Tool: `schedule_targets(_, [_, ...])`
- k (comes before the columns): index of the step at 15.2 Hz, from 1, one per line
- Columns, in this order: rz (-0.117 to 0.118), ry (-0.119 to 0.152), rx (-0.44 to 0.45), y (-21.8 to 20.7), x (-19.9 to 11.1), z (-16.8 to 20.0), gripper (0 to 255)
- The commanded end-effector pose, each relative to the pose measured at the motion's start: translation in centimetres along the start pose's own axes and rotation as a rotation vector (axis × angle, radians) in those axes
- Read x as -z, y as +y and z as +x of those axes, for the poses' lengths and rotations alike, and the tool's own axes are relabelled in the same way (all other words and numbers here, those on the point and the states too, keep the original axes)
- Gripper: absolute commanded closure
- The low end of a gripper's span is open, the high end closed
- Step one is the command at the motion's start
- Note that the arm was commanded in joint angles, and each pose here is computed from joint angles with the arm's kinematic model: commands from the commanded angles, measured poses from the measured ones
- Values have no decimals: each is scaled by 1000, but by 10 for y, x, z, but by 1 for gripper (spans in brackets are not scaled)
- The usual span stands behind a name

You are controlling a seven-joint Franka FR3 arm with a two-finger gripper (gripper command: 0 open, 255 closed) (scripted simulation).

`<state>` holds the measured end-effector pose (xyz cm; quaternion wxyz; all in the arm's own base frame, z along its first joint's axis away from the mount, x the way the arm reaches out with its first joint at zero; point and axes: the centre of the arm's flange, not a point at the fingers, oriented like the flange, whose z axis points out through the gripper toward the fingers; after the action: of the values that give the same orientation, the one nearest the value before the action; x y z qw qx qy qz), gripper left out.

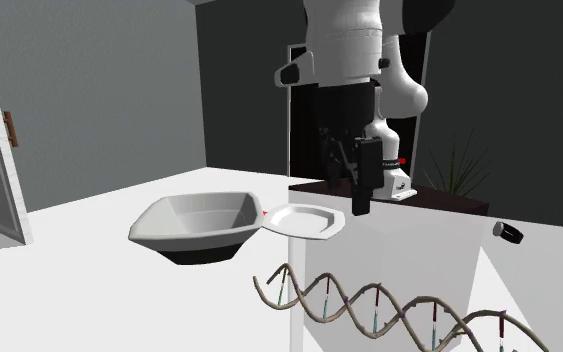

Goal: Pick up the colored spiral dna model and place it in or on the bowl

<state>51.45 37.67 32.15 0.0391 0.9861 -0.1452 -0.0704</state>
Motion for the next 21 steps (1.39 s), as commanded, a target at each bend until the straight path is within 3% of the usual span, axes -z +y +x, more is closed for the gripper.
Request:
schedule_targets(1, [-2,-10,-17,-22,-11,6,0])
schedule_targets(9, [-8,-50,-75,-106,-60,37,0])
schedule_targets(16, [-8,-50,-75,-106,-97,35,0])
schedule_targets(21, [-8,-50,-75,-106,-100,35,0])
